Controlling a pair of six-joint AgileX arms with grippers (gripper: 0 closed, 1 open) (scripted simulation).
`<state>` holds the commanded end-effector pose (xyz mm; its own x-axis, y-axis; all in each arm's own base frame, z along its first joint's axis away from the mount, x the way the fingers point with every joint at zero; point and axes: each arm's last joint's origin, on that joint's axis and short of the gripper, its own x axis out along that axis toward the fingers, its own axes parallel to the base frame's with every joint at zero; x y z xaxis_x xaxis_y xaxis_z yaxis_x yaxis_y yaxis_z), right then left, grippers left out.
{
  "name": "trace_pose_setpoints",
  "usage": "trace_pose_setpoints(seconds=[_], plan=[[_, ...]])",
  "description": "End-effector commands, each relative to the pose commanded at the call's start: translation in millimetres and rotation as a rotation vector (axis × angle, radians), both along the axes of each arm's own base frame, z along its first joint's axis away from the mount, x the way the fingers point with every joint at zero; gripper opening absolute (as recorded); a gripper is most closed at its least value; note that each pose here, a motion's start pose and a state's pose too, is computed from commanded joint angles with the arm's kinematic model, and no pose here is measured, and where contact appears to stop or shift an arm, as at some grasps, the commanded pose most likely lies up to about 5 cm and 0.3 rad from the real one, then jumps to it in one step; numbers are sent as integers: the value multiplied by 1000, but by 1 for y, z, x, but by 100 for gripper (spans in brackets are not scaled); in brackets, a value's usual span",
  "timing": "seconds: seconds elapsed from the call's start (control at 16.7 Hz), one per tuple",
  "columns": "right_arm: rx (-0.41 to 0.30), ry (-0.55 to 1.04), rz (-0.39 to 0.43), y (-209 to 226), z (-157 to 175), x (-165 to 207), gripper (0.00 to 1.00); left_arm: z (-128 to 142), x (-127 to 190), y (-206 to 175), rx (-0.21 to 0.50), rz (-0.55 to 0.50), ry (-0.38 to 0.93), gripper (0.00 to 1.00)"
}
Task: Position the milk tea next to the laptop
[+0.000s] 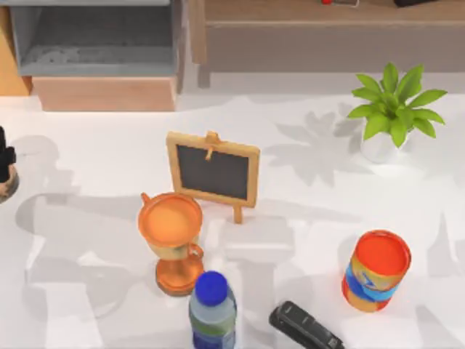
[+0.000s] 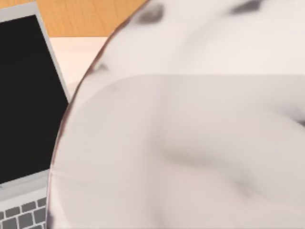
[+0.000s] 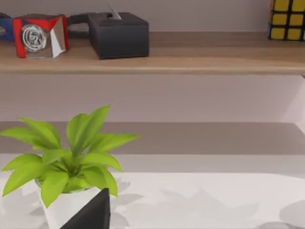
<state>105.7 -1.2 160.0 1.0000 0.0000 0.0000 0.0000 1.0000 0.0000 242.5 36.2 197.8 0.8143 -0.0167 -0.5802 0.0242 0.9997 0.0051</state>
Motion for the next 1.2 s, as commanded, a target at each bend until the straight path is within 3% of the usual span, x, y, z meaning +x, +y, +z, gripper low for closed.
trace_pose_setpoints(seconds=[0.3,0.6,0.84,1.2], plan=[[0,0,0,0,0,0,100,-8,0,0,0,-1,-6,0],[0,0,0,0,0,0,100,-30,-5,-1,-13,-1,77,0],[0,0,0,0,0,0,100,-30,-5,-1,-13,-1,77,0],[0,0,0,0,0,0,100,-30,-5,-1,-13,-1,77,45]])
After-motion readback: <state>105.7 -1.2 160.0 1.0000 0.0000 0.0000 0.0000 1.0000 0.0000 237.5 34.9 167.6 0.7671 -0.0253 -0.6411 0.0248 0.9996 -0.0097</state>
